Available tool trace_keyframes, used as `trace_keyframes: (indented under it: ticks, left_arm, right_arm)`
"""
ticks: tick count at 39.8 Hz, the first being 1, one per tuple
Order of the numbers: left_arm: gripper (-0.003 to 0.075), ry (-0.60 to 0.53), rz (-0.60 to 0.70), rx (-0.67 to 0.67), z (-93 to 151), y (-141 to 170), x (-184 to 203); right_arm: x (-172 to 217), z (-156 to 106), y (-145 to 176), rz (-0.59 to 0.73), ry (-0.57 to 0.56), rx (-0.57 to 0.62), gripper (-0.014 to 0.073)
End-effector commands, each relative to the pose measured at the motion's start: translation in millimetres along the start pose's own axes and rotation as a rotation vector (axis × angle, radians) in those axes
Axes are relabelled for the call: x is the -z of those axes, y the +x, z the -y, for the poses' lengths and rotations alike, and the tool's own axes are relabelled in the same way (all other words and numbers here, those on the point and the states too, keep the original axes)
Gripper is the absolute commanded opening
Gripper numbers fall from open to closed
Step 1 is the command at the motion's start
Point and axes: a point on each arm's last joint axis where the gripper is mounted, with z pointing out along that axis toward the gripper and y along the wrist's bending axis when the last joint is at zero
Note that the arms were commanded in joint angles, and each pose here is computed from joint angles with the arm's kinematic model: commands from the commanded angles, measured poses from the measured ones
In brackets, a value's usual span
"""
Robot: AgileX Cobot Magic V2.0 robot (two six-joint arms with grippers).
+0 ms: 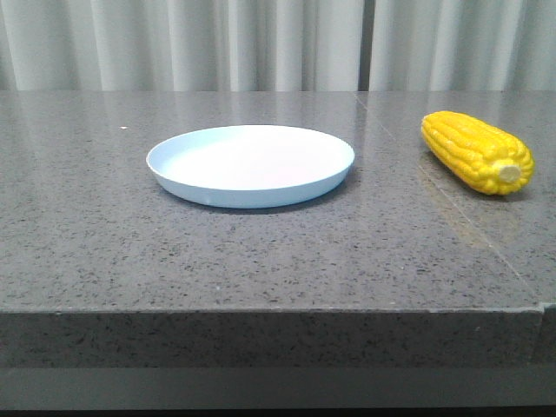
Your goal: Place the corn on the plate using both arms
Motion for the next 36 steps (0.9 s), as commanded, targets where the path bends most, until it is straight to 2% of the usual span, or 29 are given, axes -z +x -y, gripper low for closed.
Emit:
trace_keyframes:
  ticks: [1, 9, 13, 25, 30, 36]
  left_arm:
    - [-0.002, 0.004, 0.102, -0.001, 0, -13, 4]
    - [-0.002, 0.004, 0.102, -0.001, 0, -13, 4]
    - [-0.002, 0.004, 0.102, -0.001, 0, -13, 4]
    - [-0.002, 0.004, 0.102, -0.001, 0, -13, 4]
    - [-0.002, 0.004, 0.102, -0.001, 0, -13, 4]
    - [-0.002, 0.004, 0.102, -0.001, 0, -13, 4]
  right_arm:
    - [2, -1, -18, 0.097, 0.0, 0.01, 0.065]
    - [1, -2, -20, 0.113, -0.002, 0.005, 0.065]
    - [-8, -2, -24, 0.078, -0.005, -0.012, 0.065]
    - [-86, -5, -49, -0.237, 0.011, -0.047, 0.065]
    - [-120, -11, -56, -0.348, -0.017, -0.095, 0.065]
    - [-161, -29, -51, -0.501, -0.08, -0.072, 0.065]
